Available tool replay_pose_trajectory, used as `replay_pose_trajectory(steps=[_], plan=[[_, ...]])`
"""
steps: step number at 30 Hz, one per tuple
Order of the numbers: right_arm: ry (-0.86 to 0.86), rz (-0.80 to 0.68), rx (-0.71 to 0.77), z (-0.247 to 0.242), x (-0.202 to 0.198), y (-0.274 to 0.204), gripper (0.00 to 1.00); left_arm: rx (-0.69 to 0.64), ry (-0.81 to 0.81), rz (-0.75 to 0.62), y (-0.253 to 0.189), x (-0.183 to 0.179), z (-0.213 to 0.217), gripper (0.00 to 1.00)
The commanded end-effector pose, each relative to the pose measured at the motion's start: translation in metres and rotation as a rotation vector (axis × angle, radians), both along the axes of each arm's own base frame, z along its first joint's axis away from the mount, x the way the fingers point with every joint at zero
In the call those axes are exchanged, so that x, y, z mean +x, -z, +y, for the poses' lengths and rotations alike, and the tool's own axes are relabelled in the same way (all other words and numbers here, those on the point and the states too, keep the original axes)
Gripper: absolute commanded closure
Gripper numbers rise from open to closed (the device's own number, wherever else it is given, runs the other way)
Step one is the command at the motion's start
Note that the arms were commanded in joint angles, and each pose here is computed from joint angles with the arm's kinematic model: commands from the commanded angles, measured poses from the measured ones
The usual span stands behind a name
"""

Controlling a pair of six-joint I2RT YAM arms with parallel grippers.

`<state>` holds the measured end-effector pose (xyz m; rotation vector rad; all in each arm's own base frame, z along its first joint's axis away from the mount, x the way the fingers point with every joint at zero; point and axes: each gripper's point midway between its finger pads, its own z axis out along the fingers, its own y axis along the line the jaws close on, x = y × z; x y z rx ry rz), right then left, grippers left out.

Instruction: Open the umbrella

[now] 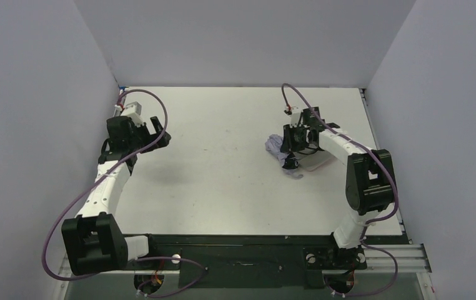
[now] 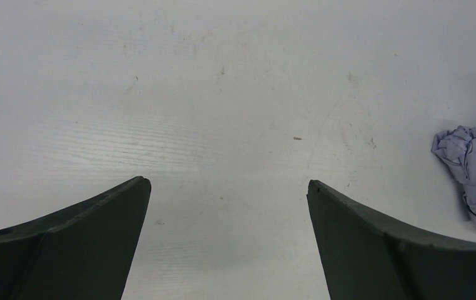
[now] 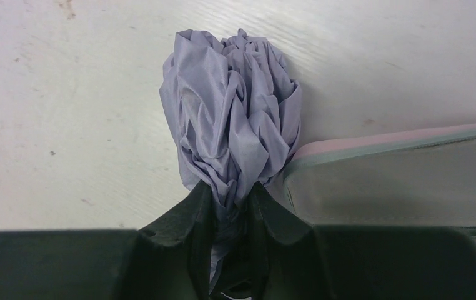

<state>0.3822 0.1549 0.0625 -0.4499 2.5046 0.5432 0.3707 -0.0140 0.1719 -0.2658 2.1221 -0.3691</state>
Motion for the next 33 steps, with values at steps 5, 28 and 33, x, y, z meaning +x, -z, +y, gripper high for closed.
replay_pose_trajectory(steps=[5, 28, 33], plan=[[-0.114, -0.06, 0.135, 0.007, 0.011, -0.051, 1.0, 0.007, 0.249, -0.135, -0.041, 0.019, -0.033, 0.03], [0.25, -0.491, 1.054, 0.1, 0.053, -0.387, 1.0, -0.322, 0.809, -0.433, -0.145, -0.042, -0.24, 0.01], [0.218, -0.508, 1.107, 0.111, 0.04, -0.414, 1.0, -0.398, 0.842, -0.543, -0.172, -0.044, -0.259, 0.0]])
